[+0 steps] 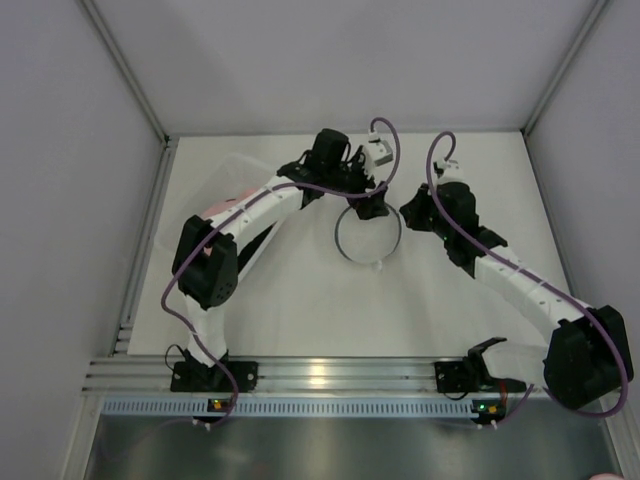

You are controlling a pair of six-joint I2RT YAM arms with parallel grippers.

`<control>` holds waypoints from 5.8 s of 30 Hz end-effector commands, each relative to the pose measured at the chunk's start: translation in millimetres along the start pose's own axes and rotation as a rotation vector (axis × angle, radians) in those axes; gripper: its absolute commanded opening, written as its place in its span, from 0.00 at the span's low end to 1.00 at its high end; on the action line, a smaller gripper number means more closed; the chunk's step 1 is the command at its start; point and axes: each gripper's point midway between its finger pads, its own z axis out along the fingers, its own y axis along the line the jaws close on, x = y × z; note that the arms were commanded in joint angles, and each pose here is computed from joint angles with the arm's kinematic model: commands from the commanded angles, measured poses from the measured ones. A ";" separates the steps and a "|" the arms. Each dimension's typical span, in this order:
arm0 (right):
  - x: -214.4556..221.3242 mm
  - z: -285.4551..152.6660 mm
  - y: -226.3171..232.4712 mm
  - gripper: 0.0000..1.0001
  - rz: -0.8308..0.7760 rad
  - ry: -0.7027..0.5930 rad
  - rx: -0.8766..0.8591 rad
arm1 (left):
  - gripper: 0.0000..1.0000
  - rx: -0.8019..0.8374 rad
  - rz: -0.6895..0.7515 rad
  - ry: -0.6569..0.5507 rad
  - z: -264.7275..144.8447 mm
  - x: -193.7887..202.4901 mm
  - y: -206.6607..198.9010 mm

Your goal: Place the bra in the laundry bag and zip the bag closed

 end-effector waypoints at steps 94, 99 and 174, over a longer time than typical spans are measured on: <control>-2.4 1.9 5.0 0.00 0.028 -0.011 -0.038 | 0.64 -0.356 -0.305 -0.062 -5.9 26.6 54.7; 2.3 7.2 1.9 0.00 0.029 0.018 -0.018 | 0.64 -0.370 -0.261 -0.067 -14.3 17.4 55.4; -15.0 -27.1 98.7 0.53 0.366 0.027 -0.502 | 0.00 -0.383 -0.122 -0.423 -75.0 -29.4 -32.6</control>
